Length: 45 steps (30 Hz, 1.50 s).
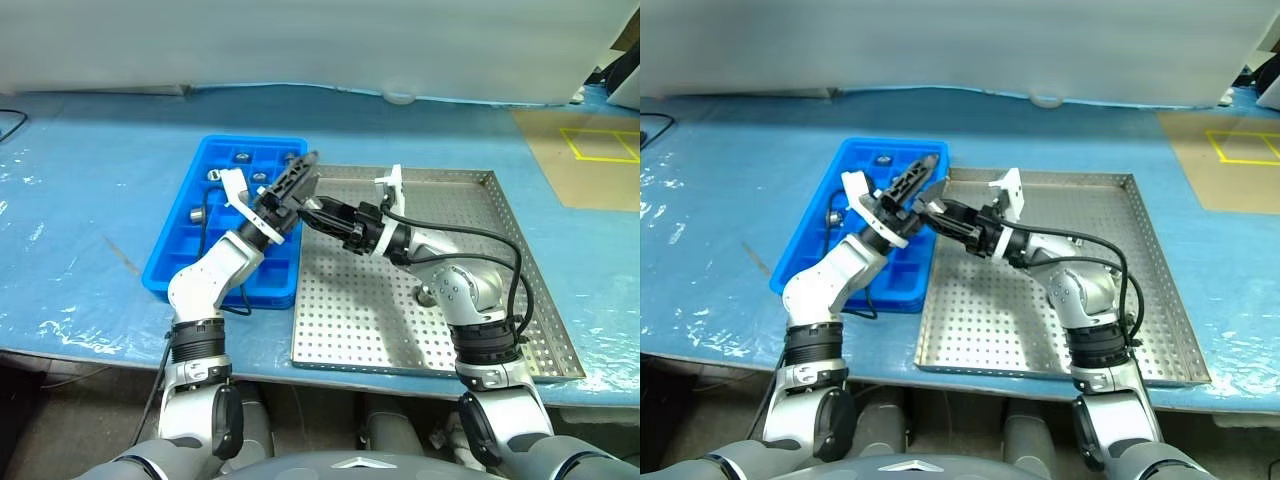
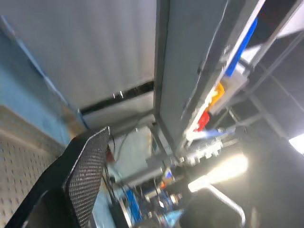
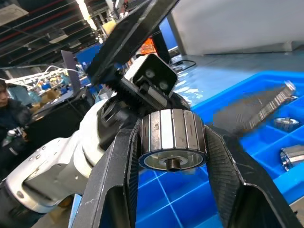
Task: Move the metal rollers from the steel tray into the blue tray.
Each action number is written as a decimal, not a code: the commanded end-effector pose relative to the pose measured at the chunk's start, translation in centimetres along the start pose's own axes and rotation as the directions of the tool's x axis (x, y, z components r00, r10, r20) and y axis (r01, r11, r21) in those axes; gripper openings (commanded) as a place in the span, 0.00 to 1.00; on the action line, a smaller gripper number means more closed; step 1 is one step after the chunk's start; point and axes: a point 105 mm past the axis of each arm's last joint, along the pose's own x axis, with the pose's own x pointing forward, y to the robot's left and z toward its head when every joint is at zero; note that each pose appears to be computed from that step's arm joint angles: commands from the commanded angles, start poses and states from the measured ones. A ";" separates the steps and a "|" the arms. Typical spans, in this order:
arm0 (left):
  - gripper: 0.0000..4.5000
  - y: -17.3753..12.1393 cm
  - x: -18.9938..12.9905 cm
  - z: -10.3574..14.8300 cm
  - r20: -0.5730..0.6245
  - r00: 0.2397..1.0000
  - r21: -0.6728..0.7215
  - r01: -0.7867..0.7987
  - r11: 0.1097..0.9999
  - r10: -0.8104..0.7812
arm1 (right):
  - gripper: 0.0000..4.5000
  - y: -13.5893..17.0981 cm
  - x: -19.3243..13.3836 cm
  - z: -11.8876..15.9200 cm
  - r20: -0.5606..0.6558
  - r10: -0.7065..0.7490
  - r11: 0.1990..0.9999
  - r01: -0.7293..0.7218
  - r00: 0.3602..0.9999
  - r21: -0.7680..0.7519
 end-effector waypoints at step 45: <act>1.00 -4.2 -15.3 2.8 -0.037 0.938 0.896 -0.122 0.427 0.344 | 0.36 -1.3 10.9 -4.2 -0.186 0.061 0.974 -0.100 0.981 -0.204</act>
